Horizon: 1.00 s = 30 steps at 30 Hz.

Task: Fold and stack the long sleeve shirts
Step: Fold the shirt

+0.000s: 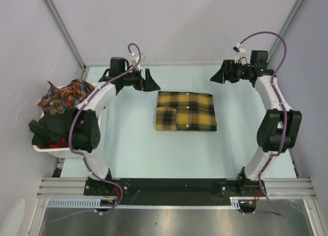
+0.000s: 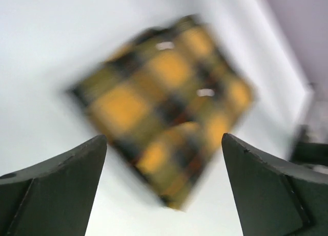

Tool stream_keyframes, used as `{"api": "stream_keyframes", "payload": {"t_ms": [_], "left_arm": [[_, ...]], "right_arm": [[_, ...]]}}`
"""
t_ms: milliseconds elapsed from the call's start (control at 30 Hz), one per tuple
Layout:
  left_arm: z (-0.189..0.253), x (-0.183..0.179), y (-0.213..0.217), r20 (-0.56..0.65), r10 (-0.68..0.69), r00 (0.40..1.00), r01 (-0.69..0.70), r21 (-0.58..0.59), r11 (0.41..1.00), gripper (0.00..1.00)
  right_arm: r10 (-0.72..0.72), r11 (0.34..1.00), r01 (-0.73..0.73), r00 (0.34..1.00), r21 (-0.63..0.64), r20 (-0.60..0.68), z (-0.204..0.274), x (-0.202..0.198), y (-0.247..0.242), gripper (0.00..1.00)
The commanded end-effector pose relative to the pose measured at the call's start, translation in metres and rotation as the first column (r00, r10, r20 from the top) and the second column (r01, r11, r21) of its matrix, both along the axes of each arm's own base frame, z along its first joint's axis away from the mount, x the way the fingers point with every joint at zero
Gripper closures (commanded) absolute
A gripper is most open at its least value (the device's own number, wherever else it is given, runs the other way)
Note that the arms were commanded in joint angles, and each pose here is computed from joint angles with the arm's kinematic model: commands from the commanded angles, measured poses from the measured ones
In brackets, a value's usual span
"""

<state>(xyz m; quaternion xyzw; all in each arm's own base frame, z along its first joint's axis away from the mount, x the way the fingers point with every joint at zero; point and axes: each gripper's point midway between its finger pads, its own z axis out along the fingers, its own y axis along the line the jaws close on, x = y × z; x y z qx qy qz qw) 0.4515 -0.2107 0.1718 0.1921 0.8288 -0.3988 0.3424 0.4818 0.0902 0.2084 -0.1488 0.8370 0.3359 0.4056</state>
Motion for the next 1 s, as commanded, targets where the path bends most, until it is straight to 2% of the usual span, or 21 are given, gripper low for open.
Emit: {"api": "stream_keyframes", "payload": {"t_ms": [0, 33, 67, 100, 167, 267, 367, 433, 467, 533, 567, 600, 633, 700, 733, 800, 833, 867, 900, 933, 967], "left_arm": [[0.047, -0.099, -0.071, -0.055, -0.275, 0.960, 0.251, -0.266, 0.931, 0.01], [0.027, -0.119, -0.077, -0.128, -0.300, 0.945, 0.253, -0.293, 0.922, 0.01], [0.028, -0.131, -0.085, -0.182, -0.317, 0.931, 0.245, -0.334, 0.910, 0.00], [0.027, -0.143, -0.100, -0.171, -0.358, 0.918, 0.280, -0.359, 0.890, 0.01], [0.015, -0.162, -0.110, -0.235, -0.411, 0.881, 0.299, -0.397, 0.868, 0.00], [-0.003, -0.160, -0.119, -0.346, -0.407, 0.845, 0.242, -0.432, 0.869, 0.01], [-0.036, -0.161, -0.119, -0.442, -0.387, 0.809, 0.173, -0.450, 0.876, 0.01], [-0.075, -0.158, -0.111, -0.522, -0.314, 0.793, 0.092, -0.406, 0.909, 0.00], [-0.086, -0.156, -0.107, -0.539, -0.294, 0.789, 0.070, -0.397, 0.915, 0.01], [-0.118, -0.154, -0.091, -0.608, -0.205, 0.767, -0.008, -0.329, 0.944, 0.01], [-0.128, -0.150, -0.080, -0.597, -0.184, 0.780, -0.011, -0.307, 0.952, 0.01], [-0.141, -0.155, -0.071, -0.646, -0.149, 0.748, -0.036, -0.263, 0.964, 0.01], [-0.150, -0.154, -0.063, -0.656, -0.117, 0.745, -0.052, -0.233, 0.971, 0.01], [-0.164, -0.153, -0.045, -0.675, -0.064, 0.735, -0.096, -0.197, 0.976, 0.01], [-0.166, -0.153, -0.040, -0.678, -0.051, 0.733, -0.106, -0.188, 0.976, 0.01], [-0.159, -0.153, -0.031, -0.661, -0.048, 0.749, -0.105, -0.190, 0.976, 0.01], [-0.154, -0.153, -0.028, -0.652, -0.055, 0.757, -0.100, -0.198, 0.975, 0.01], [-0.133, -0.155, -0.029, -0.601, -0.116, 0.791, -0.047, -0.248, 0.968, 0.00], [-0.119, -0.158, -0.030, -0.577, -0.147, 0.804, -0.005, -0.255, 0.967, 0.01], [-0.106, -0.159, -0.030, -0.536, -0.172, 0.827, 0.038, -0.253, 0.967, 0.01], [-0.094, -0.164, -0.032, -0.455, -0.228, 0.861, 0.123, -0.249, 0.961, 0.00]], "right_arm": [[0.244, 0.941, -0.165, 0.935, 0.295, -0.257, -0.004, -0.107, 0.085, 0.00], [0.313, 0.915, -0.228, 0.922, 0.332, -0.228, -0.002, -0.118, 0.108, 0.00], [0.339, 0.903, -0.236, 0.905, 0.358, -0.257, -0.007, -0.130, 0.118, 0.00], [0.357, 0.894, -0.237, 0.889, 0.380, -0.286, -0.012, -0.138, 0.128, 0.00], [0.429, 0.873, -0.297, 0.844, 0.386, -0.322, -0.030, -0.161, 0.157, 0.00], [0.470, 0.854, -0.287, 0.785, 0.434, -0.405, -0.061, -0.177, 0.180, 0.00], [0.429, 0.866, -0.203, 0.771, 0.457, -0.470, -0.091, -0.169, 0.175, 0.00], [0.408, 0.872, -0.155, 0.754, 0.464, -0.514, -0.111, -0.164, 0.168, 0.00], [0.389, 0.882, -0.110, 0.717, 0.458, -0.578, -0.137, -0.167, 0.162, 0.00], [0.348, 0.893, -0.039, 0.692, 0.448, -0.633, -0.159, -0.164, 0.145, 0.00], [0.333, 0.898, -0.008, 0.663, 0.439, -0.670, -0.178, -0.167, 0.138, 0.00], [0.311, 0.900, 0.022, 0.666, 0.435, -0.678, -0.185, -0.163, 0.124, 0.00], [0.293, 0.908, 0.055, 0.623, 0.414, -0.725, -0.193, -0.170, 0.117, 0.00], [0.284, 0.914, 0.054, 0.623, 0.402, -0.729, -0.203, -0.170, 0.103, 0.00], [0.274, 0.912, 0.086, 0.598, 0.400, -0.753, -0.201, -0.173, 0.094, 0.00], [0.285, 0.913, 0.048, 0.637, 0.405, -0.717, -0.184, -0.170, 0.086, 0.00], [0.298, 0.908, 0.058, 0.606, 0.414, -0.738, -0.170, -0.178, 0.082, 0.00], [0.308, 0.905, 0.042, 0.618, 0.422, -0.723, -0.157, -0.178, 0.080, 0.00], [0.332, 0.900, 0.012, 0.628, 0.436, -0.704, -0.134, -0.185, 0.078, 0.00], [0.339, 0.899, -0.022, 0.668, 0.438, -0.663, -0.113, -0.176, 0.077, 0.00], [0.344, 0.898, -0.041, 0.685, 0.438, -0.642, -0.101, -0.174, 0.078, 0.00]]}}
